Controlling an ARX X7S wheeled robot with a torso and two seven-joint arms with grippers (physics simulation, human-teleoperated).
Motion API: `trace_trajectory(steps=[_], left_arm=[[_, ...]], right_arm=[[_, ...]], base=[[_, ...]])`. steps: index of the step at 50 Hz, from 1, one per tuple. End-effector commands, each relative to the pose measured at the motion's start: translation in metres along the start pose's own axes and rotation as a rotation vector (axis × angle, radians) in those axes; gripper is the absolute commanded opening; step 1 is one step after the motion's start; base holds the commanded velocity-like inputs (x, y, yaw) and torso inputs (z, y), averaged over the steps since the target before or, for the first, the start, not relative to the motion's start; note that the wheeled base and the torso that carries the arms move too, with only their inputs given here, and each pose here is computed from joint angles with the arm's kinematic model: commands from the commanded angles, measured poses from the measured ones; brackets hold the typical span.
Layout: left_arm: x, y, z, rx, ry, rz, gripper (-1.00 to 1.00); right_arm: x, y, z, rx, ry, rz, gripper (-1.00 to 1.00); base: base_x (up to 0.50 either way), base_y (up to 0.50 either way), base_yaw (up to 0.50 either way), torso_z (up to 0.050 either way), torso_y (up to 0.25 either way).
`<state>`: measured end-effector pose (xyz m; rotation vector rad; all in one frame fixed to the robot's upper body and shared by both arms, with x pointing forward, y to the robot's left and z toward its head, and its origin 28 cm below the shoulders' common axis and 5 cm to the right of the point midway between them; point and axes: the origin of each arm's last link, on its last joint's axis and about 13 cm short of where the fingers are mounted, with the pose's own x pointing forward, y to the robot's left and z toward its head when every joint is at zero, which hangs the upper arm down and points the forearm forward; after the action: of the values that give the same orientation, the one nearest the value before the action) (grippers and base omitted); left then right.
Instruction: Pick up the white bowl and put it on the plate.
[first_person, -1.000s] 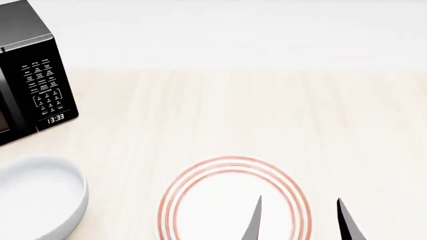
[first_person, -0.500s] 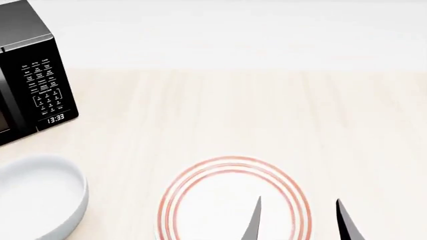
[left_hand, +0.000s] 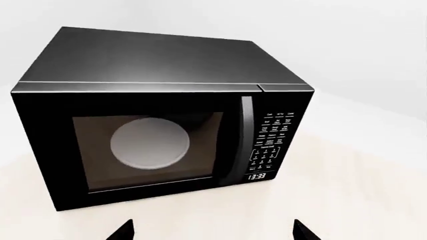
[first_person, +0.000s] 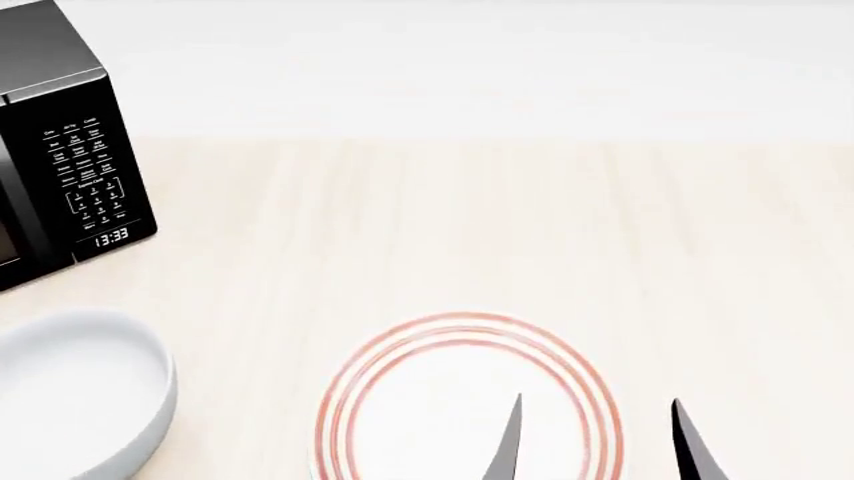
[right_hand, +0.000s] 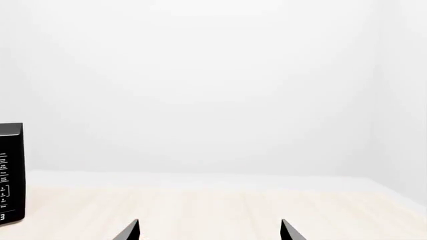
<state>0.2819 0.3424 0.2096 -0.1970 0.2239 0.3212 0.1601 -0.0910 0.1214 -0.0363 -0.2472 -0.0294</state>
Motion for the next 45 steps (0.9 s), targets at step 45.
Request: trace_trajectory(steps=[45], left_arm=[[0.014, -0.005, -0.052, -0.004, 0.200, -0.019, 1.00]], right_arm=[[0.000, 0.000, -0.001, -0.002, 0.003, -0.002, 1.00]], base=[[0.00, 0.00, 0.00, 0.000, 0.000]])
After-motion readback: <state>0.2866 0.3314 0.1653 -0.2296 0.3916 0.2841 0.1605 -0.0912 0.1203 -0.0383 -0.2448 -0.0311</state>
